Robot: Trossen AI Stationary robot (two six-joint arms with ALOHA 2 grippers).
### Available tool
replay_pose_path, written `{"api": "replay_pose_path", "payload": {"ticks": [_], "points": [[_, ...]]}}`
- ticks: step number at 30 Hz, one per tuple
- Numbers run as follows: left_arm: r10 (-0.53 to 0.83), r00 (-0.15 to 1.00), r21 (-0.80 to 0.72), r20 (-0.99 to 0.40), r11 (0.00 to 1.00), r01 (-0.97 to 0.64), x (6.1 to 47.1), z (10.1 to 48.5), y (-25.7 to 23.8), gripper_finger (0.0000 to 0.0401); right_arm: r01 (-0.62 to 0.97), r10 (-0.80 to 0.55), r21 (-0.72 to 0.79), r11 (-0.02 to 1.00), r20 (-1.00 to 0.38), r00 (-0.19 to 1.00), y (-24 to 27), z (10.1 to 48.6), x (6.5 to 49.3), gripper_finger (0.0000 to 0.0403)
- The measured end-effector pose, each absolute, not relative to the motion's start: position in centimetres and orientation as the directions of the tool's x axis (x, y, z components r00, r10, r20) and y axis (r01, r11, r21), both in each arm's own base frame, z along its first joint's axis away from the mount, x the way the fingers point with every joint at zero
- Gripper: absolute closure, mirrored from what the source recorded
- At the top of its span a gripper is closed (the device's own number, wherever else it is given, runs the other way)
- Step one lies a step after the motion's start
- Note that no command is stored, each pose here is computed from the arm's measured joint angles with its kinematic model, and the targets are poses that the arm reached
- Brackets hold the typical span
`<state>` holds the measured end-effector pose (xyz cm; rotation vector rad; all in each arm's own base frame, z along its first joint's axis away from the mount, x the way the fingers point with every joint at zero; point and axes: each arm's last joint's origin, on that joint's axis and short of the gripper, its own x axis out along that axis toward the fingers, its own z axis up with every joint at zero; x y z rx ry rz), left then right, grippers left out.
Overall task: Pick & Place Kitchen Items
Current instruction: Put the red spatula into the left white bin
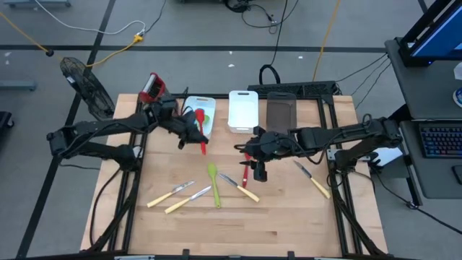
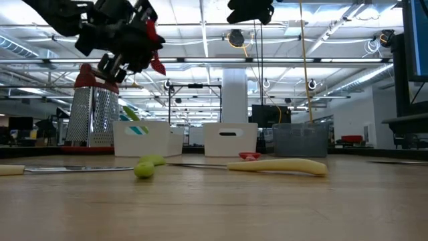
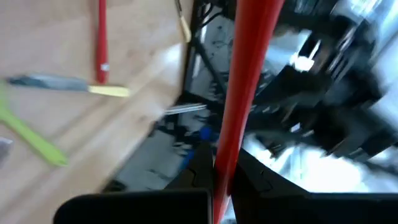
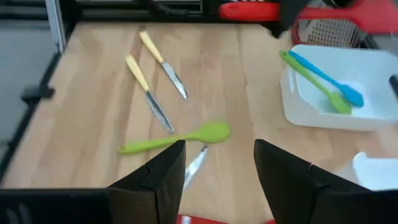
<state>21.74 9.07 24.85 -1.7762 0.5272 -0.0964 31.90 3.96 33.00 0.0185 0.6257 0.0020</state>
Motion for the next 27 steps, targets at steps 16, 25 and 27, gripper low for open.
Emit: {"api": "replay_pose_path", "payload": {"ticks": [16, 25, 27], "points": [[-0.365, 0.911, -0.830, -0.194, -0.435, -0.351, 26.4, 27.3, 15.5, 0.0387, -0.198, 0.001, -0.215, 0.956, -0.675, 0.738, 3.7, 33.1, 29.6, 0.0220], [-0.443, 0.852, -0.704, -0.279, -0.509, -0.495, 26.4, 26.1, 14.5, 0.0387, -0.166, 0.020, -0.205, 0.965, -0.570, 0.821, 2.7, 32.5, 25.0, 0.0220], [-0.472, 0.831, -0.669, -0.293, -0.520, -0.531, 26.3, 25.8, 14.1, 0.0387, -0.150, 0.022, -0.203, 0.968, -0.524, 0.851, 2.6, 32.3, 24.1, 0.0220]]}}
